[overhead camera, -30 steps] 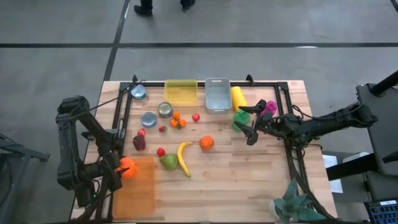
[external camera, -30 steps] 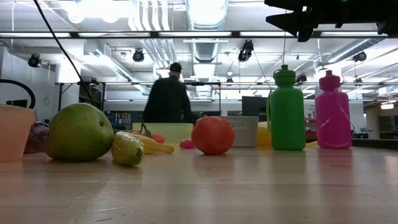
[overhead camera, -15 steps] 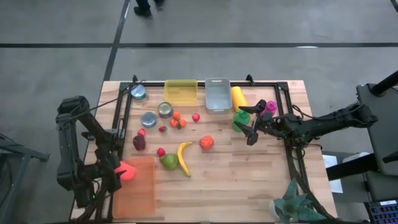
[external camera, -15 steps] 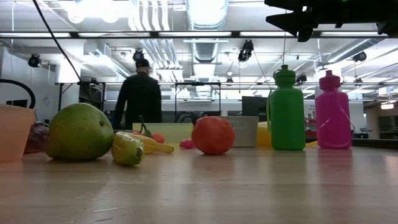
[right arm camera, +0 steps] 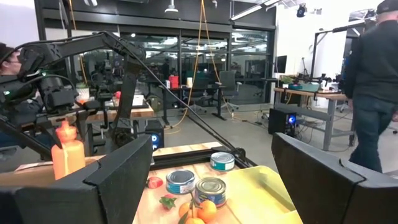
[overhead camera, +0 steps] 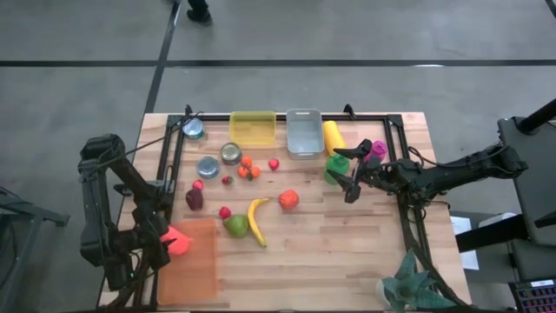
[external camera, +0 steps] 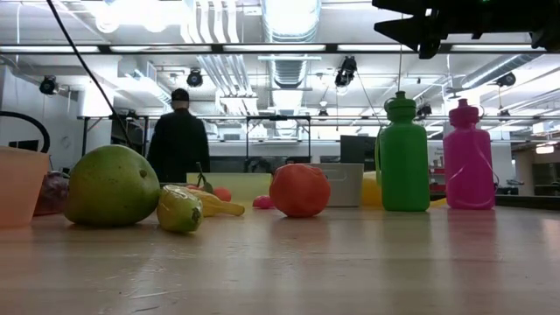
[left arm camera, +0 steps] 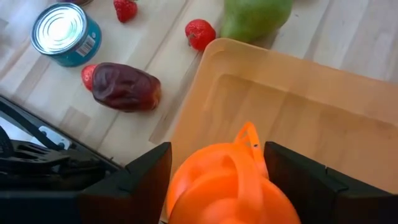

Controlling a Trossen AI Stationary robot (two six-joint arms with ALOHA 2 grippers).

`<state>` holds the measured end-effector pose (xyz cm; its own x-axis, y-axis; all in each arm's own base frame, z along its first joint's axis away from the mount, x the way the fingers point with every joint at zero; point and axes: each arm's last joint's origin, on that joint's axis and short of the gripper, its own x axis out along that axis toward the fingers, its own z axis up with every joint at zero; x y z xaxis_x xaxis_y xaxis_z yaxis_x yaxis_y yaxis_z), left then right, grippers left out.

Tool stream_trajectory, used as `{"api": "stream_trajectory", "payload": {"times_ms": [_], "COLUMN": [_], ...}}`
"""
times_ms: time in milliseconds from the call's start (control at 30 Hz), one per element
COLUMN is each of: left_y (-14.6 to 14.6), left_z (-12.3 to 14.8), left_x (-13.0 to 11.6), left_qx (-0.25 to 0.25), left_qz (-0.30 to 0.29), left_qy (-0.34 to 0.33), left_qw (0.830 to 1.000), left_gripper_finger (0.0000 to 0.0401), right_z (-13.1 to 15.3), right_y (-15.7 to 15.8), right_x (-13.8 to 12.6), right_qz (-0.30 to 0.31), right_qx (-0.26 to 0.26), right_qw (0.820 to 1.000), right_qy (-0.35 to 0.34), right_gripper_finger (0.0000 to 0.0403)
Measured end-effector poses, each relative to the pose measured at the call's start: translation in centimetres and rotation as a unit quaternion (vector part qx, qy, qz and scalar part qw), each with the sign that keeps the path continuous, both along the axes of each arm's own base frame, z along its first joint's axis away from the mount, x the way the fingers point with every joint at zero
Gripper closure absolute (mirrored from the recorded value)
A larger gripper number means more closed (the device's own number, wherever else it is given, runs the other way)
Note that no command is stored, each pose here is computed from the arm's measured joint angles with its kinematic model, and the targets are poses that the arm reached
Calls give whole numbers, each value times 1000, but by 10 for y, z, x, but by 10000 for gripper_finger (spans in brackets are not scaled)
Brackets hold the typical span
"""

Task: Pick & Place Food Item
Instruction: Put the orange tumbler into the orange bin, then put the green tumbler into the orange bin

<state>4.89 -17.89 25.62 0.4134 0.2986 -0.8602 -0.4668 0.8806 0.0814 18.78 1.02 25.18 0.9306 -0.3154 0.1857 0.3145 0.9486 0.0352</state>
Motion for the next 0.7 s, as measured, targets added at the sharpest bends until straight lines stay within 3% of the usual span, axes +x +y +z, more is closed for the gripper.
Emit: {"api": "stream_trajectory", "payload": {"times_ms": [433,700], "left_y": [-4,-5], "left_z": [23,44], "left_x": [3,17], "left_qx": [-11,-14], "left_qz": [-16,-46], "left_qy": [-31,-45], "left_qw": [999,998], "left_gripper_finger": [143,143], "right_z": [0,0], "right_y": [0,0], "right_x": [0,0], "right_qz": [0,0], "right_qx": [-1,0], "right_qw": [1000,1000], "right_qy": [0,0], "right_gripper_finger": [75,75]}}
